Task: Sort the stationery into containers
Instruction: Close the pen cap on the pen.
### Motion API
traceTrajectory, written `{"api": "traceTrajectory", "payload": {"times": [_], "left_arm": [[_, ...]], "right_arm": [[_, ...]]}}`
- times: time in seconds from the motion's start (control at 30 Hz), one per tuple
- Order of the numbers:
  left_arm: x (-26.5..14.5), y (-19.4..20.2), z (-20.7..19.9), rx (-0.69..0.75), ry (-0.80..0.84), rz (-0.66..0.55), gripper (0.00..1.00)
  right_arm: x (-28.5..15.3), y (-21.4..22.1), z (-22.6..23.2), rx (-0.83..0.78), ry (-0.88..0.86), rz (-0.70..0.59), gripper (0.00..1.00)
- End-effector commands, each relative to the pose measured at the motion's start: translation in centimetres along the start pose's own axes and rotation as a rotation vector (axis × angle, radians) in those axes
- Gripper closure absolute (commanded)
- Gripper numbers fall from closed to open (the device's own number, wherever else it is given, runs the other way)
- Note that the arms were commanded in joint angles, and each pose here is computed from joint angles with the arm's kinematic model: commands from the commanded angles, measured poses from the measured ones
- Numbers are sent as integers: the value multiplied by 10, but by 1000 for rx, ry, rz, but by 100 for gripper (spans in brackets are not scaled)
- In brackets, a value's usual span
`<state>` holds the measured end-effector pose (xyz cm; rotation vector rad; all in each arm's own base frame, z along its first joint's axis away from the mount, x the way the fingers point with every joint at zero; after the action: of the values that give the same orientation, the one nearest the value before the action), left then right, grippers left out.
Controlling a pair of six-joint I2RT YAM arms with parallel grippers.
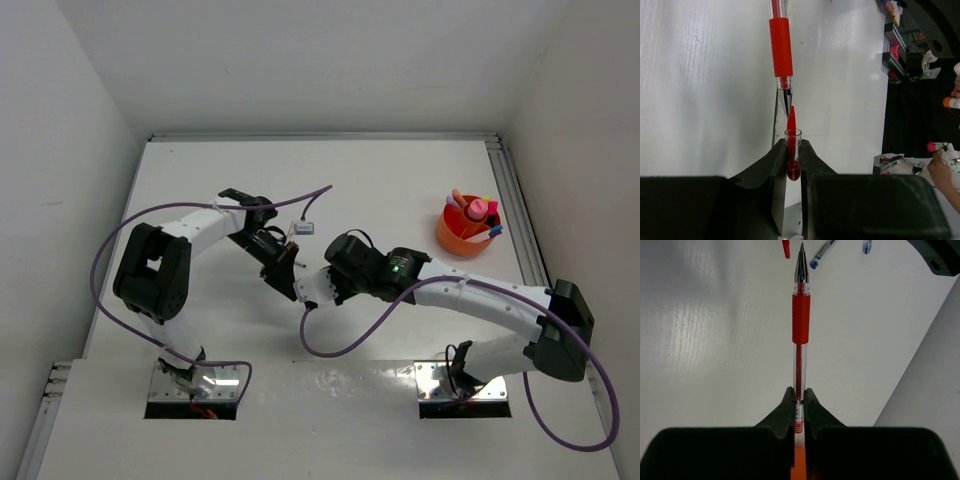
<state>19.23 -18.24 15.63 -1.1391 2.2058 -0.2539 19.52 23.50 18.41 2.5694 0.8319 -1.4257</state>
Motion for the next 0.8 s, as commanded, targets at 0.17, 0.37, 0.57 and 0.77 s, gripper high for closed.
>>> {"api": "traceTrajectory", "payload": {"times": [0.17, 0.37, 0.57, 0.77], "left_arm": [[8, 1, -3, 25, 28, 15, 100], [8, -1, -2, 24, 33, 15, 100], [7, -1, -2, 29, 33, 16, 100], [8, -2, -2, 29, 41, 17, 100]], "right_arm": [[-8, -9, -13, -11, 67, -33, 100], [-9, -11, -8, -34, 54, -36, 100], [-7, -11, -4, -57, 49, -32, 100], [-6, -11, -2, -60, 41, -33, 100]]}}
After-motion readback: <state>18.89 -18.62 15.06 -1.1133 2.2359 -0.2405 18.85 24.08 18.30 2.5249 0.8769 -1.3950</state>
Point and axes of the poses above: each gripper's point midway between its finger pads, its own x axis out along the fingers, its own z axis along the line the jaws close on, y = z × x, the point moved 6 cm from there along -x, back along the fingers, and after that the axes turned 2 degrees about -x, right-handed, at the moved point
